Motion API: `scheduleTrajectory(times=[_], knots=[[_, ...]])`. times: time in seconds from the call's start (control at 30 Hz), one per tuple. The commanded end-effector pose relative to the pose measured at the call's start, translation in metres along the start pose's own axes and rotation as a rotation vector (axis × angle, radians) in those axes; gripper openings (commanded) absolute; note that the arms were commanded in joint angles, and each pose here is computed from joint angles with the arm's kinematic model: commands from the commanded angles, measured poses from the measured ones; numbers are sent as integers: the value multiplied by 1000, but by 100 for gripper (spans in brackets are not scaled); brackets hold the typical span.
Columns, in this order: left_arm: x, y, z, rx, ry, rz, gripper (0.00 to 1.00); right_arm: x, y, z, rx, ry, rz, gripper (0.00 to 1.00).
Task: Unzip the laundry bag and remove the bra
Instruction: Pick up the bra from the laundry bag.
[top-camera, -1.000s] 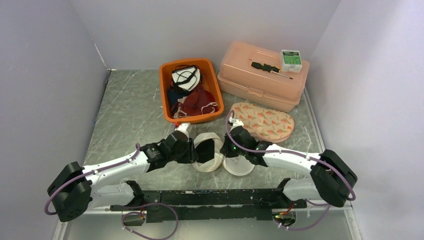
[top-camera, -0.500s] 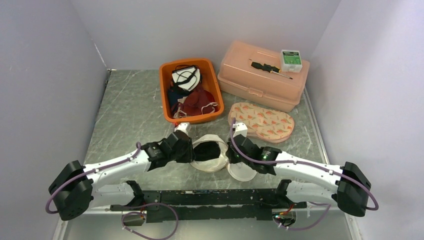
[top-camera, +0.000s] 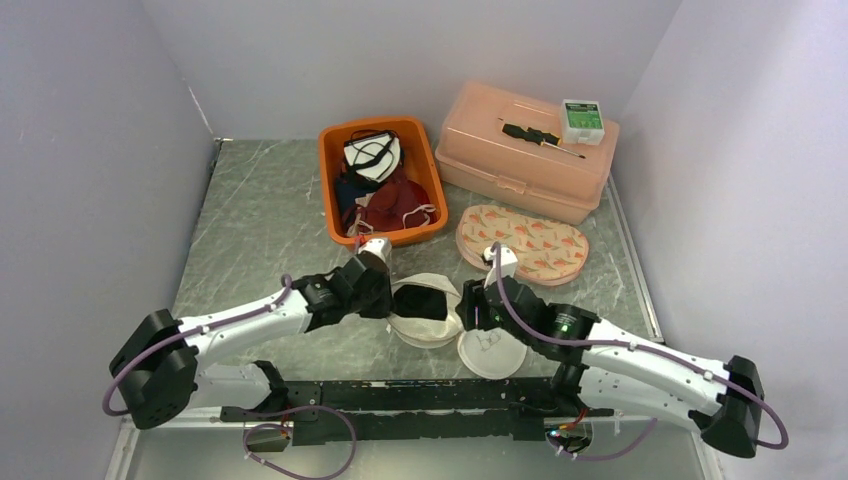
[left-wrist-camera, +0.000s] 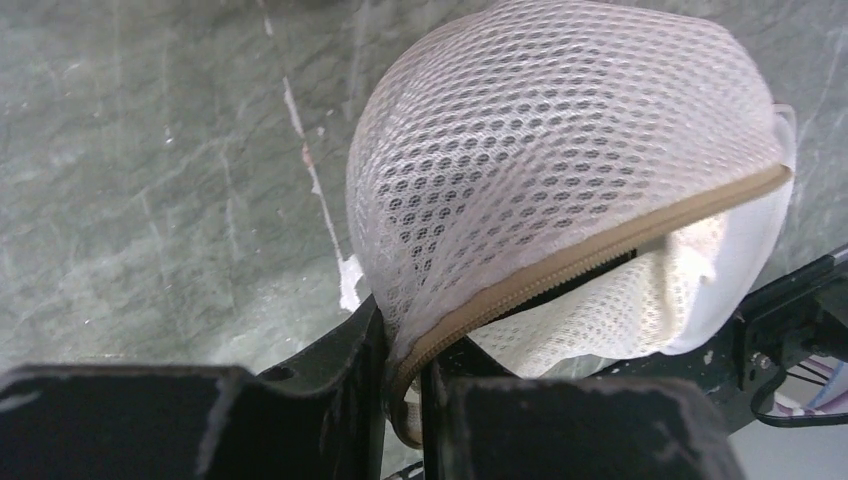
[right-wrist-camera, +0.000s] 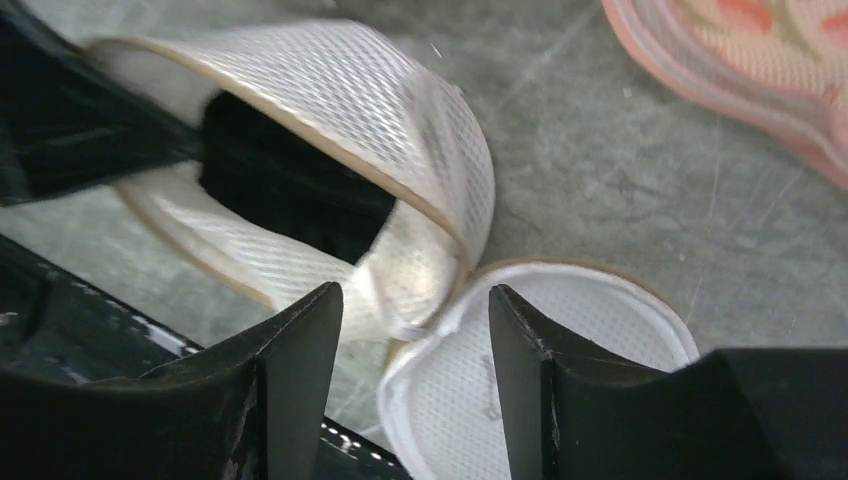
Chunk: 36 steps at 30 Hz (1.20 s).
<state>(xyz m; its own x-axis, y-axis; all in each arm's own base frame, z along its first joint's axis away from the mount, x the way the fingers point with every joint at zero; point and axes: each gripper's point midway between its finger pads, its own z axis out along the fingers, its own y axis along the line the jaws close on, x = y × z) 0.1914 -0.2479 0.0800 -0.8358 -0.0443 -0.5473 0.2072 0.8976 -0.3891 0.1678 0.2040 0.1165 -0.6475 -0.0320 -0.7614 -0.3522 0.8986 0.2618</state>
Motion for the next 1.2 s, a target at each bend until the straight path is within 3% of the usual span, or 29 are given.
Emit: scheduleTrajectory(times=[0.0,0.1,0.17,0.27,0.67,1.0,1.17], knots=[[-18,-29,0,79,-10,25,18,-62,36,-30,-160,-173,-46,60],[-19,-37,4,90,11,27,14,-66,72,-38,-361,-188,-95,58],[-18,-39,9,91,28,30,10,-58,84,-29,-399,-135,-111,57],[-16,-42,13,95,44,27,3,-50,84,-7,-350,-93,-90,56],[-6,-46,16,129,74,5,3,-18,43,69,-140,7,-15,60],[3,-60,20,212,106,-20,3,9,-7,75,67,83,7,65],[8,-60,24,219,119,-17,3,11,-14,67,75,74,17,66]])
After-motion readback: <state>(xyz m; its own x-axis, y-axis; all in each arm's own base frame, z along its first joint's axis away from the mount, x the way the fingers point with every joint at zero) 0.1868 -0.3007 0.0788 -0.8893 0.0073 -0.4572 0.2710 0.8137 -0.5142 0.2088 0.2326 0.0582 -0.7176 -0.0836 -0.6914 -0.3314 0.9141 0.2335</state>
